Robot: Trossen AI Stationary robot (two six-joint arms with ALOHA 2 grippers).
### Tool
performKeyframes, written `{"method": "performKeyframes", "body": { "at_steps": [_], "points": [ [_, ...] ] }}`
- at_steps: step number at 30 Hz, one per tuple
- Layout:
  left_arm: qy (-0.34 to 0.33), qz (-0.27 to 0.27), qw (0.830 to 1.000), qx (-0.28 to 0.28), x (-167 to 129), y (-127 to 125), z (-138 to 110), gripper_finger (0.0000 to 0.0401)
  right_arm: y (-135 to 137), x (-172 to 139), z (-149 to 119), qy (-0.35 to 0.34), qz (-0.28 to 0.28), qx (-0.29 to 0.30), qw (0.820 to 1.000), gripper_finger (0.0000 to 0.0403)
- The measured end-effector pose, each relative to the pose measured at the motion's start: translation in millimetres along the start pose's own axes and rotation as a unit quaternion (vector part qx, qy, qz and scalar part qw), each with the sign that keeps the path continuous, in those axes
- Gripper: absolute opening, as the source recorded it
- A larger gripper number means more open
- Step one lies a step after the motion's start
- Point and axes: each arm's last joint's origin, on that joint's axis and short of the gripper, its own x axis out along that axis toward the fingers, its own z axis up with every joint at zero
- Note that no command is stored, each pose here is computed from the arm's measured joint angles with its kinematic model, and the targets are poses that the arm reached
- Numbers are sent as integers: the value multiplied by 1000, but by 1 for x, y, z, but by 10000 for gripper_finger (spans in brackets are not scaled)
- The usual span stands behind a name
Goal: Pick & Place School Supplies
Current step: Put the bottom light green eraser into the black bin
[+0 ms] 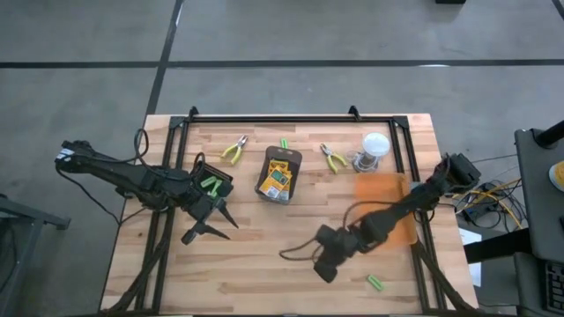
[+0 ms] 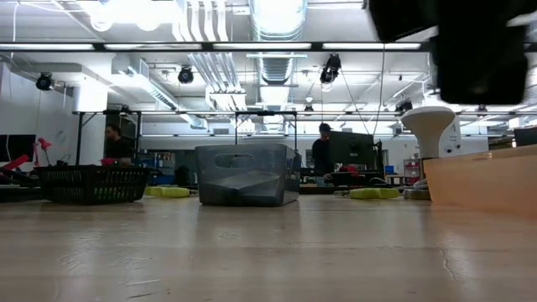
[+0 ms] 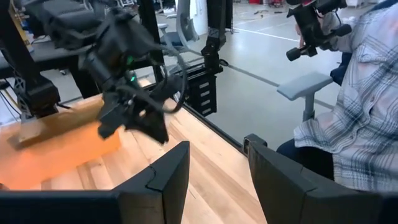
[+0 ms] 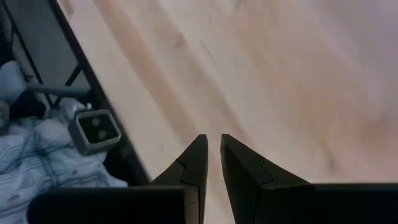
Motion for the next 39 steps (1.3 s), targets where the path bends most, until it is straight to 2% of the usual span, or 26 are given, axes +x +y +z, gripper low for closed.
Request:
{"method": "performKeyframes", "body": {
  "at_steps": [5,9,12,21,32,39],
  "points": [
    [0,0,1000,-7,0,0,0,170,10,-14,-28,-6,-65,52,997,43],
    [0,0,1000,-7,0,0,0,170,17,-35,-48,-25,-138,94,986,43],
    [0,0,1000,-7,0,0,0,170,23,-48,-63,-35,-165,118,979,43],
    [0,0,1000,-7,0,0,0,170,26,-56,-102,-103,-147,120,976,43],
    [1,0,1000,-7,0,0,0,170,21,-32,-141,-84,-180,70,978,43],
    [1,0,1000,-7,0,0,0,170,25,-27,-162,-68,-181,80,978,43]
  ]
}}
